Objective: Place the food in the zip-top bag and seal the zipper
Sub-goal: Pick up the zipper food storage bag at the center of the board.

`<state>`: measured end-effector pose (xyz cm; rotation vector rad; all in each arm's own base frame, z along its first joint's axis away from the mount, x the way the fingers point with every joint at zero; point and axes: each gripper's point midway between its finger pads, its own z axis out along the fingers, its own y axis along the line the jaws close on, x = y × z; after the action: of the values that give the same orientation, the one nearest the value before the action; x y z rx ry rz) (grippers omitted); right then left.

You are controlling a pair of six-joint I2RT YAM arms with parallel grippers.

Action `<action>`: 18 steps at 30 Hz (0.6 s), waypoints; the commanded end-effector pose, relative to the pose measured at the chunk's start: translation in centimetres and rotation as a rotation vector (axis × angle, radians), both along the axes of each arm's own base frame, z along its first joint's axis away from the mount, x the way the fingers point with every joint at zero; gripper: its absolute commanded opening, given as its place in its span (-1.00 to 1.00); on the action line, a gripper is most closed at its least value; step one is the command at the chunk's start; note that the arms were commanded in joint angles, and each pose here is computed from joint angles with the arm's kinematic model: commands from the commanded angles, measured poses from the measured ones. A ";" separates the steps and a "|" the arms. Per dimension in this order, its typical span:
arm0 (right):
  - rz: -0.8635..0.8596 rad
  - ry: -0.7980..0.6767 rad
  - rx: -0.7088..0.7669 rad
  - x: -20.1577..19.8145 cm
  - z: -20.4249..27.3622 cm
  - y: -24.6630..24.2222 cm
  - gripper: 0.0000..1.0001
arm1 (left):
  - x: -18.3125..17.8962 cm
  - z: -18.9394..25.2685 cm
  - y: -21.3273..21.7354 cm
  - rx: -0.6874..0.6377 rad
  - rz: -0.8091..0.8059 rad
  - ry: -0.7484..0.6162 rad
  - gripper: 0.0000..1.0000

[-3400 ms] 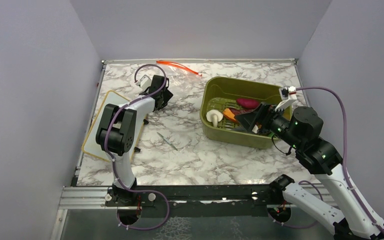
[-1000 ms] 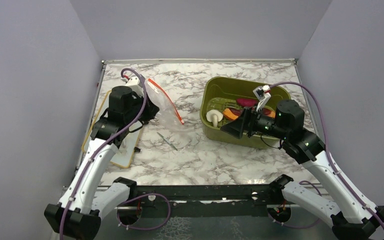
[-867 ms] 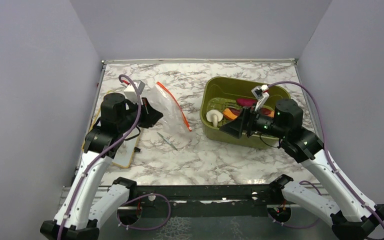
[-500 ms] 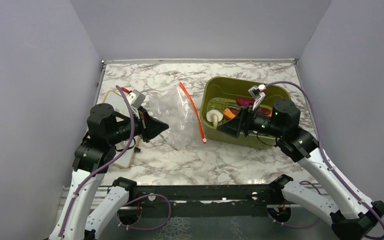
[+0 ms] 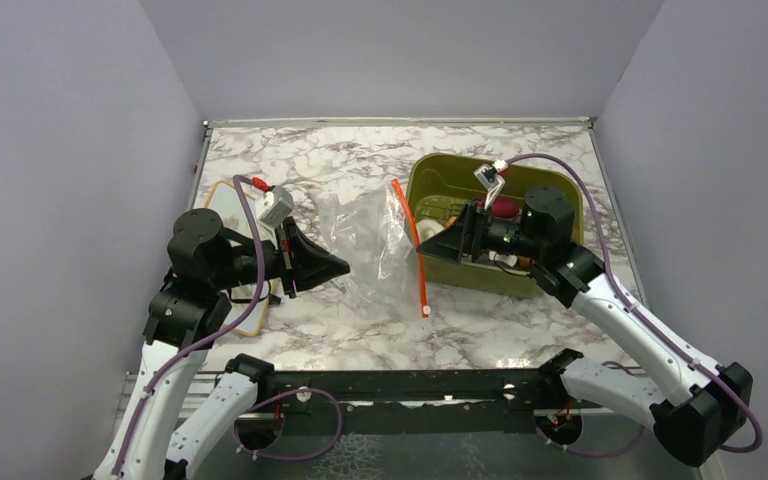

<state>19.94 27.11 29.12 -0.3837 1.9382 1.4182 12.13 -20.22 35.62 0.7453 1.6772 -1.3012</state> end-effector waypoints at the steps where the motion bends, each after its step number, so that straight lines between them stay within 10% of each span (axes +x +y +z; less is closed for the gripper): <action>1: 0.067 -0.018 0.065 0.0 0.9 1.1 0.29 | -1.6 1.9 -0.3 -0.038 -0.087 -0.062 -1.00; 18: 0.077 0.015 0.072 1.0 -0.5 1.9 0.31 | -1.8 1.6 -0.5 -0.039 -0.104 -0.056 -1.00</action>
<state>21.05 28.71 28.29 -0.3943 1.9257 1.4980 11.12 -20.56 36.20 0.7991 1.6397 -1.3504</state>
